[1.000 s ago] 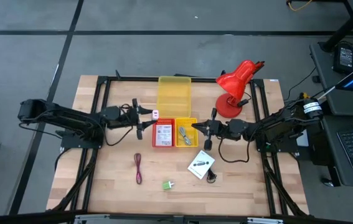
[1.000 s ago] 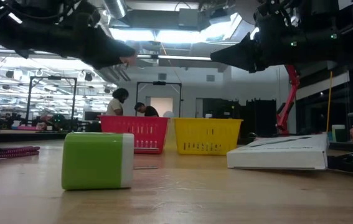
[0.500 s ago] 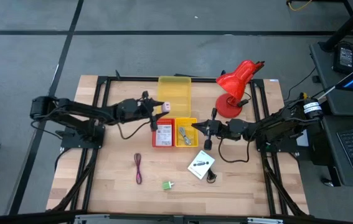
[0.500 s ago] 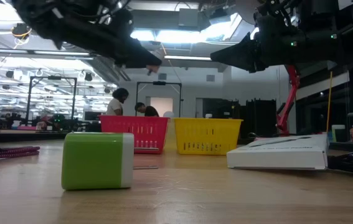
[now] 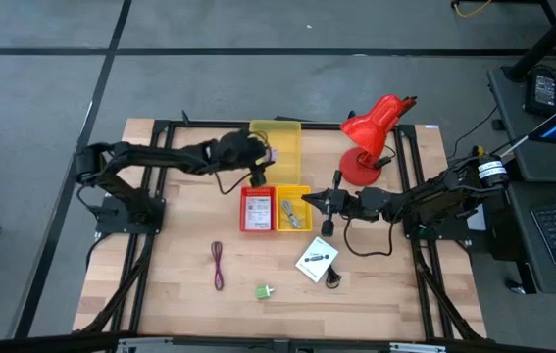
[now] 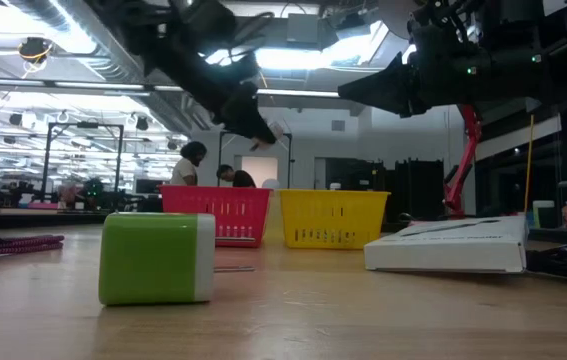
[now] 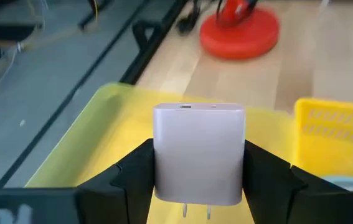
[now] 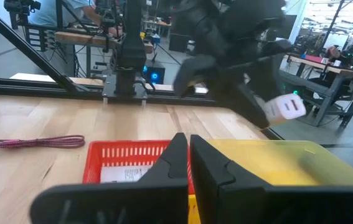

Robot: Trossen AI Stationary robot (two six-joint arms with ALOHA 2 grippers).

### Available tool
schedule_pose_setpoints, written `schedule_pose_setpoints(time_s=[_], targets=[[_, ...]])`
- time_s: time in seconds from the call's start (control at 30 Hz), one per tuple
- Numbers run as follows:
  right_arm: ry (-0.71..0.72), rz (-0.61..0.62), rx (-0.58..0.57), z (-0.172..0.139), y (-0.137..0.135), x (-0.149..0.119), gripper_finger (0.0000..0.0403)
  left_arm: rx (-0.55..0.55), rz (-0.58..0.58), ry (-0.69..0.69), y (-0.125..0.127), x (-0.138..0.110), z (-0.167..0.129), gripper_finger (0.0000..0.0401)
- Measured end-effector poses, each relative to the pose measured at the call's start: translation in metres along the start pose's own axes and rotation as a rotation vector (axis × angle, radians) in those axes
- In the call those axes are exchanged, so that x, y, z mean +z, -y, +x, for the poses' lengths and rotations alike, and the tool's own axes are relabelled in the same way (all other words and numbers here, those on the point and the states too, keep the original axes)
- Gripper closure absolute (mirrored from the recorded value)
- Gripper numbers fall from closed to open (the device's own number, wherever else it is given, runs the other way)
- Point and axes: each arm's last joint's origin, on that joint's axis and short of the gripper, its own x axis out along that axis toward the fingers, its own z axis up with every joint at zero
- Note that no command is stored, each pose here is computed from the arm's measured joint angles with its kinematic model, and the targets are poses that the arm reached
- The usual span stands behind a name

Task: Pick and place items into bin
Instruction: Put the pink charger adapter into the transparent yellow bin

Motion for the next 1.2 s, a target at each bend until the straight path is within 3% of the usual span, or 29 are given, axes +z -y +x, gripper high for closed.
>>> schedule_pose_setpoints(time_s=[0.3, 0.7, 1.2], targets=[[-0.027, -0.009, 0.003, 0.0, 0.0, -0.003, 0.04, -0.07, 0.068, -0.24, -0.023, 0.024, 0.003, 0.0208], [-0.035, -0.012, 0.005, 0.0, 0.0, -0.003, 0.04, -0.083, 0.066, -0.21, -0.028, 0.033, 0.003, 0.021], [-0.038, -0.013, 0.005, 0.0, -0.001, -0.004, 0.04, -0.145, 0.119, -0.365, -0.016, -0.012, 0.066, 0.0209]])
